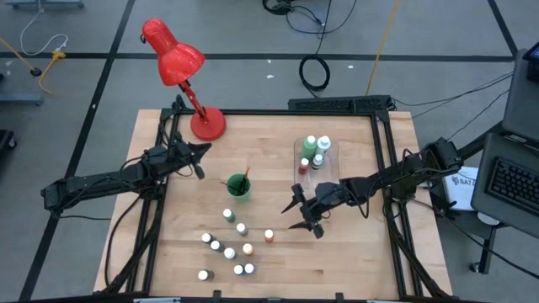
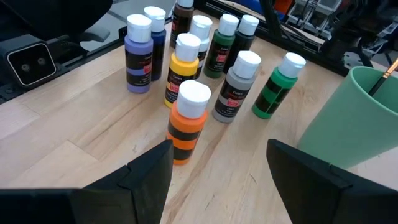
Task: Pick & Place Paint Supplies
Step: Put the small orange paint bottle into the transparent bin
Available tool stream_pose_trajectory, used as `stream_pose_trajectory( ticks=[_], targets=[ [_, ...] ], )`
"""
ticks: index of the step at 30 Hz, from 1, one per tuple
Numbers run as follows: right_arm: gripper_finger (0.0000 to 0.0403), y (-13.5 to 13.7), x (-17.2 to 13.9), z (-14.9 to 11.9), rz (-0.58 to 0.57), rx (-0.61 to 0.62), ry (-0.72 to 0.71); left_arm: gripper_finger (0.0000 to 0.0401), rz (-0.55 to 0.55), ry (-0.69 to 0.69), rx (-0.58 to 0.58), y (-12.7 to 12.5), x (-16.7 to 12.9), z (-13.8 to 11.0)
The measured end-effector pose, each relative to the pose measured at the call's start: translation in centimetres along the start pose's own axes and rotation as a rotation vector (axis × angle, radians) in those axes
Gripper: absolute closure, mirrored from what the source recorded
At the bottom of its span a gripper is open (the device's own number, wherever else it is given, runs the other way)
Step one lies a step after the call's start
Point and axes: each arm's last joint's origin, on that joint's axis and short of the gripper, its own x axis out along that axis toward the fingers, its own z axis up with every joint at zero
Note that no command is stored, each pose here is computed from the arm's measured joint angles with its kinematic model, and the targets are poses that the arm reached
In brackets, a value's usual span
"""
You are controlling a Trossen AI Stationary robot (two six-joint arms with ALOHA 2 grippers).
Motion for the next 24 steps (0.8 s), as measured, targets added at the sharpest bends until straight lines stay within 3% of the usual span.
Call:
stream_pose_trajectory(
  ticks=[11,24],
  targets=[
    [0.0149,-0.1,0.0,0.0,-0.004,-0.026,-0.005,0.0380,-0.001,-0.001,0.003,0.0,0.0,0.0],
    [0.0149,-0.5,-0.3,2.2,-0.063,-0.017,-0.222,0.0380,-0.006,0.022,-0.015,0.0,0.0,-0.2]
  ],
)
